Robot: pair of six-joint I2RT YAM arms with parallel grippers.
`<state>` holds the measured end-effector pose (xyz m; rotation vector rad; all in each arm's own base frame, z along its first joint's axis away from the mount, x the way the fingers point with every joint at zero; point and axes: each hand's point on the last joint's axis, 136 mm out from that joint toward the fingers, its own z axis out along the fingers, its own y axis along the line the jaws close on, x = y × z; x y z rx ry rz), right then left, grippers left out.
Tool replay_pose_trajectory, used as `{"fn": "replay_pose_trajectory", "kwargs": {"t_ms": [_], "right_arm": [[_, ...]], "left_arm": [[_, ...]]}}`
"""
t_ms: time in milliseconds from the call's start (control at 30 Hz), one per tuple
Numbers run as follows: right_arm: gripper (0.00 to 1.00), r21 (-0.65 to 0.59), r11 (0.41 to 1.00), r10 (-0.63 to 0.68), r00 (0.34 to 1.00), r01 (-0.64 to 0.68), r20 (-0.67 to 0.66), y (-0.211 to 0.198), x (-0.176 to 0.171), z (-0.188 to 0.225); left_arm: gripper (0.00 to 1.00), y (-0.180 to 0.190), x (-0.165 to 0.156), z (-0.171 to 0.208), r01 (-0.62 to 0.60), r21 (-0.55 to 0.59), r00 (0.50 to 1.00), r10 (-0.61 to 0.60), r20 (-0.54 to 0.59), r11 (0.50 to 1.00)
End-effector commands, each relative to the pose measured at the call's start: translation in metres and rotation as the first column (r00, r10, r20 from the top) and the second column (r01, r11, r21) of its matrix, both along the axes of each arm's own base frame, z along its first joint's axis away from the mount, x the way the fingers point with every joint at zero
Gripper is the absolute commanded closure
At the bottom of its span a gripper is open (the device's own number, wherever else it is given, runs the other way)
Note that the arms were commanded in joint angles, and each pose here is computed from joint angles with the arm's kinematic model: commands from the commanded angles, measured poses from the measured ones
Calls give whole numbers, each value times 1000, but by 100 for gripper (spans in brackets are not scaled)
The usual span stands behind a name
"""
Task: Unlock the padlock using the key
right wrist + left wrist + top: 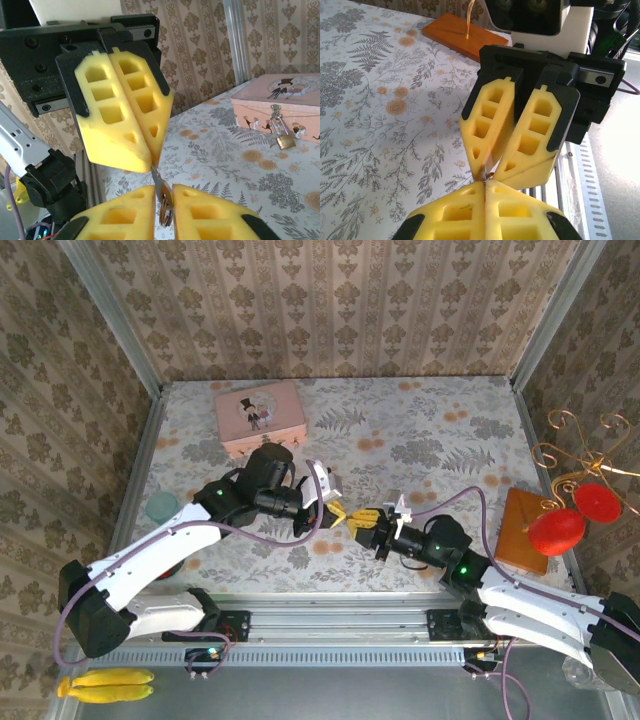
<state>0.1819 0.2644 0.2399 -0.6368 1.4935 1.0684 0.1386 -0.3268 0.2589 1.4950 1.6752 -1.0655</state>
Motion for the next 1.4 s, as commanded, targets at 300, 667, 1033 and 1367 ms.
{"fn": "replay_pose_trajectory", "kwargs": {"t_ms": [300,667,1033,1367], "right_arm": [[82,15,997,69,997,-69,38,8,-8,21],[100,7,998,62,997,-63,35,8,-7,22],[100,-59,994,-95,995,95,3,-10,13,12],[100,-63,971,-233,971,230,-52,-35,31,4]], "left_arm": [[100,-2,-5,11,42,-22,999,-42,31,999],[100,-2,-3,14,32,-26,999,-31,41,999],[57,19,52,33,-277,-105,955,286,74,955],[41,93,147,14,-736,-25,677,735,-28,677]]}}
